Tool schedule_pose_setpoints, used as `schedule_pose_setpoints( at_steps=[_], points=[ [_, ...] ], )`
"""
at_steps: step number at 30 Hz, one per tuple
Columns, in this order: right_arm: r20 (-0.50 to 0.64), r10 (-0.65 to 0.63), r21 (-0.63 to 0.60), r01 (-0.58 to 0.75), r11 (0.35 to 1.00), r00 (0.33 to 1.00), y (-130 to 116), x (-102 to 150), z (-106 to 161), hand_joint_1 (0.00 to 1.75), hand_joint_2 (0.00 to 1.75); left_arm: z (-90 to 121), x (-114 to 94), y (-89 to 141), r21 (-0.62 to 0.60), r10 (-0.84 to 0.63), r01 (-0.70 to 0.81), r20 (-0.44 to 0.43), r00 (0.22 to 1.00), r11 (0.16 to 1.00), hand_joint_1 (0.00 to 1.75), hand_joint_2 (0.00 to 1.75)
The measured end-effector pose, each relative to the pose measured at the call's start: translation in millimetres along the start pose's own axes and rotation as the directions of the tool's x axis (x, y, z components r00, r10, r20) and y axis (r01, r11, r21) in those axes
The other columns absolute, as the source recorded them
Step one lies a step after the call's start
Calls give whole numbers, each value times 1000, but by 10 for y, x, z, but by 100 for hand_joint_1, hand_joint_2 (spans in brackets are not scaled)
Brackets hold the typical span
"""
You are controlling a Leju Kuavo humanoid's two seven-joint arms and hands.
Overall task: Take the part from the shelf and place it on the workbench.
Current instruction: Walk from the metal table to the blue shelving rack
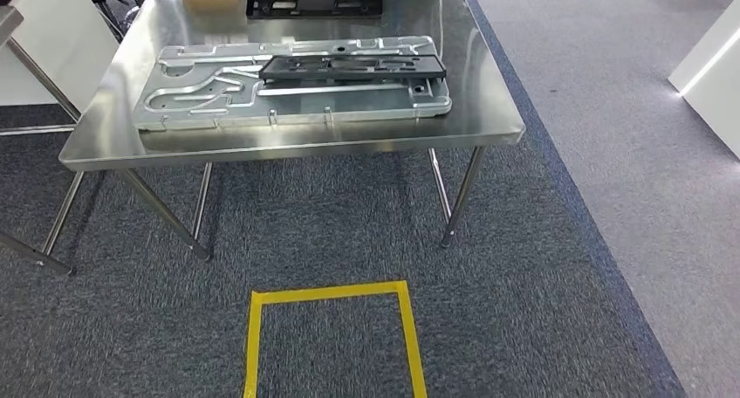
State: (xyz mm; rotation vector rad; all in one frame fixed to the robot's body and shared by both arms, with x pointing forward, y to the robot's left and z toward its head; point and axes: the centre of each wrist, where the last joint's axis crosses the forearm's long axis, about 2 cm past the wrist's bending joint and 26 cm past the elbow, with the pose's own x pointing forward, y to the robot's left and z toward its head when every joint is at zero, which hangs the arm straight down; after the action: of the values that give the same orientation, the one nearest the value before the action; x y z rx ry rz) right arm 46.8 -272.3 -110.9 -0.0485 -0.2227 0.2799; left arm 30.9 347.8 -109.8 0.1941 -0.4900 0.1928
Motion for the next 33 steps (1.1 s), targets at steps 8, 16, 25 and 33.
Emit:
schedule_pose_setpoints(
  at_steps=[8,16,25,33],
  points=[
    [40,26,41,-27,999,999,48,34,1,0,0,-11,23,28,19,-5,5,7,1000,1000,0,0],
    [24,12,17,-12,1000,1000,27,83,-5,0,0,-14,31,22,13,-8,8,12,1000,1000,0,0],
    [4,-15,-2,15,1000,1000,36,54,-1,0,0,-27,61,25,20,-11,10,6,1000,1000,0,0],
    [-2,-97,-14,97,995,995,32,55,-2,0,0,-41,101,16,47,-14,14,2,1000,999,0,0]
  ],
)
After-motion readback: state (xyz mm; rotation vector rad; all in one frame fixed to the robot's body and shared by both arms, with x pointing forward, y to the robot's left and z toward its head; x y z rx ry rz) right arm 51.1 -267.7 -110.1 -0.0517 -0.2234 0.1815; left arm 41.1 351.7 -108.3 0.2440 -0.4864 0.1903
